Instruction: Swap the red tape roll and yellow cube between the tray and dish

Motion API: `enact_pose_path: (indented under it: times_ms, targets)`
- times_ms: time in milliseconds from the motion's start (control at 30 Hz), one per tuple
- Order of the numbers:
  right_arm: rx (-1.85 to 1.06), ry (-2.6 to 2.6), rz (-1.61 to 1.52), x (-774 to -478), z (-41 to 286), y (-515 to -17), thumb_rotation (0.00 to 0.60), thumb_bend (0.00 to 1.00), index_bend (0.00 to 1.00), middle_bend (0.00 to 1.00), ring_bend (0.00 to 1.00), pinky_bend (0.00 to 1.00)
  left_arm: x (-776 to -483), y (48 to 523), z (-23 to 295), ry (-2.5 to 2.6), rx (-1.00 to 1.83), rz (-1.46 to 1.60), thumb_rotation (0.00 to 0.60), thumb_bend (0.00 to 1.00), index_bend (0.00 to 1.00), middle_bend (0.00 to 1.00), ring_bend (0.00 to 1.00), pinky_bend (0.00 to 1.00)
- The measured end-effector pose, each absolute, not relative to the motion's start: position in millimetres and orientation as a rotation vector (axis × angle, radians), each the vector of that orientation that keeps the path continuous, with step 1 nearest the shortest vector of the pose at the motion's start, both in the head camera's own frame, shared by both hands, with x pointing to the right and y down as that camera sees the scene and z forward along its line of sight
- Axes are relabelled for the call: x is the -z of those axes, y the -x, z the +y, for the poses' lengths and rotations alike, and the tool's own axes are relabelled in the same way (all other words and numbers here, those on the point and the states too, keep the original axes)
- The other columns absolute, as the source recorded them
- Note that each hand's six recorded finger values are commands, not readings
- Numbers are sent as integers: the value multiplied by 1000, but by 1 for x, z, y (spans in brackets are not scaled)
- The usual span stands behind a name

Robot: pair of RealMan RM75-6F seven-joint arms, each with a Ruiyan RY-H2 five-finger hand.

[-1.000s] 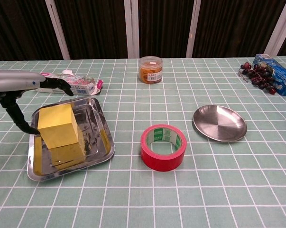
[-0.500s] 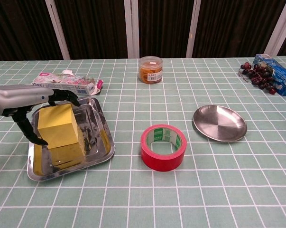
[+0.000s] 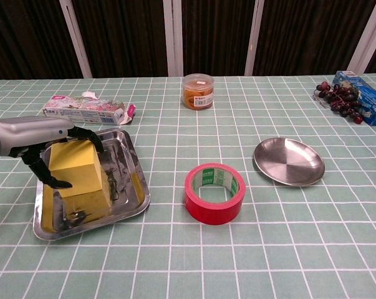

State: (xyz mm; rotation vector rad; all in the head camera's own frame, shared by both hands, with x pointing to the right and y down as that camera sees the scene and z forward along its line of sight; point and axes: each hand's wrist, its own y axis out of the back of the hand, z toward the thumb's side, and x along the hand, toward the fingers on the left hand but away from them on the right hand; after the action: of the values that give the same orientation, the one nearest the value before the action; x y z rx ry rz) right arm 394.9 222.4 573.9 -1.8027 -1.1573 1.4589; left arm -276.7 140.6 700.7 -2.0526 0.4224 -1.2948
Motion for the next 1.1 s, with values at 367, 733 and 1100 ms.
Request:
enact_pose_path:
  times_ms: [367, 733, 1100]
  targets:
    - [-1457, 1822, -1159, -577, 223, -393, 600, 0, 54, 0, 0, 40, -685, 275, 129, 2041, 1216, 523, 600, 460, 329, 300, 255, 405]
    - [-1485, 1794, -1188, -578, 220, -402, 600, 0, 55, 0, 0, 41, -621, 251, 85, 2034, 1007, 743, 600, 458, 345, 300, 255, 417]
    - [-1527, 1746, -1197, -583, 217, -412, 600, 0, 54, 0, 0, 41, -661, 171, 60, 2050, 957, 657, 600, 454, 343, 272, 243, 398]
